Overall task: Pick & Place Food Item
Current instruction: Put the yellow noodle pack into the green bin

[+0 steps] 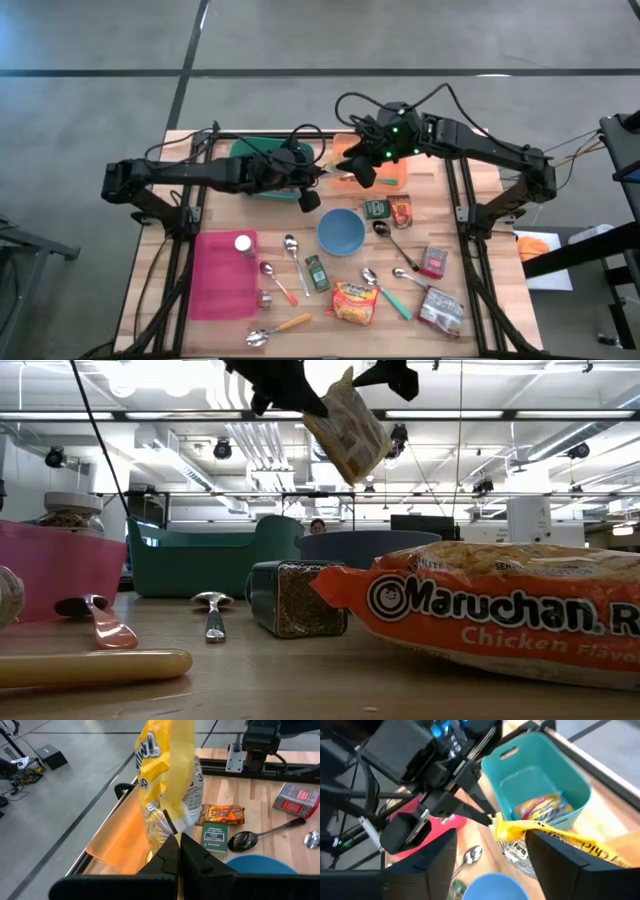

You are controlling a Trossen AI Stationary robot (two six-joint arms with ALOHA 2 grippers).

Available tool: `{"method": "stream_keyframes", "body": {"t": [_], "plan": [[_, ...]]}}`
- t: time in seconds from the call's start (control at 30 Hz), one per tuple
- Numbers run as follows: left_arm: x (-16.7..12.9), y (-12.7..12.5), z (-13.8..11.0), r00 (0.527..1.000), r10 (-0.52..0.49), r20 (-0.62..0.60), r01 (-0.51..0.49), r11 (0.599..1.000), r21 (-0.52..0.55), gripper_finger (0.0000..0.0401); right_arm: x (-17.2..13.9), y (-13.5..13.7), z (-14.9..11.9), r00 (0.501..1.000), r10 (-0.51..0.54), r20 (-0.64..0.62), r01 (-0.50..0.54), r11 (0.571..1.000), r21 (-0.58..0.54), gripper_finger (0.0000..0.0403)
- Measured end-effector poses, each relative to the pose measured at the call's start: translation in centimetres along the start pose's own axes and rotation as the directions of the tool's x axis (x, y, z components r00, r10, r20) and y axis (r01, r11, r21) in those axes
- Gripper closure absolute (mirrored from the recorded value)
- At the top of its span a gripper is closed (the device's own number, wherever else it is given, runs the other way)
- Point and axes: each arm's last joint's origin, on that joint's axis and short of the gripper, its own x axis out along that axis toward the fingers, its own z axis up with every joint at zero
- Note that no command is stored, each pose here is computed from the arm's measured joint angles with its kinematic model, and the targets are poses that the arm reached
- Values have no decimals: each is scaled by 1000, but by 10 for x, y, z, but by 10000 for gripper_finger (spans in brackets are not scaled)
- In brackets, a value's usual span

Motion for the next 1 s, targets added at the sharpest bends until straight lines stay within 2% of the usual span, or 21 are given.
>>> {"method": "stream_keyframes", "body": {"t": [0.23,0.43,0.5,0.63,0.77,1.0], "plan": [[-18,6,4,1000,11,6,-10,999,-52,401,-25,6,12,992,-56,109,58,998,-12,125],[-37,15,6,996,85,-1,-85,988,-132,401,-42,10,14,988,-59,145,65,997,-37,121],[-43,19,5,993,121,-15,-122,979,-166,401,-46,8,11,987,-92,134,97,995,-28,121],[-52,31,-1,978,194,-82,-208,947,-244,401,-59,4,4,974,-202,106,199,979,36,121],[-53,46,-15,942,257,-216,-320,884,-341,401,-72,-1,-6,945,-320,62,316,946,74,121],[-52,69,-34,864,325,-385,-456,829,-323,401,-91,-5,-17,919,-391,51,384,918,102,121]]}}
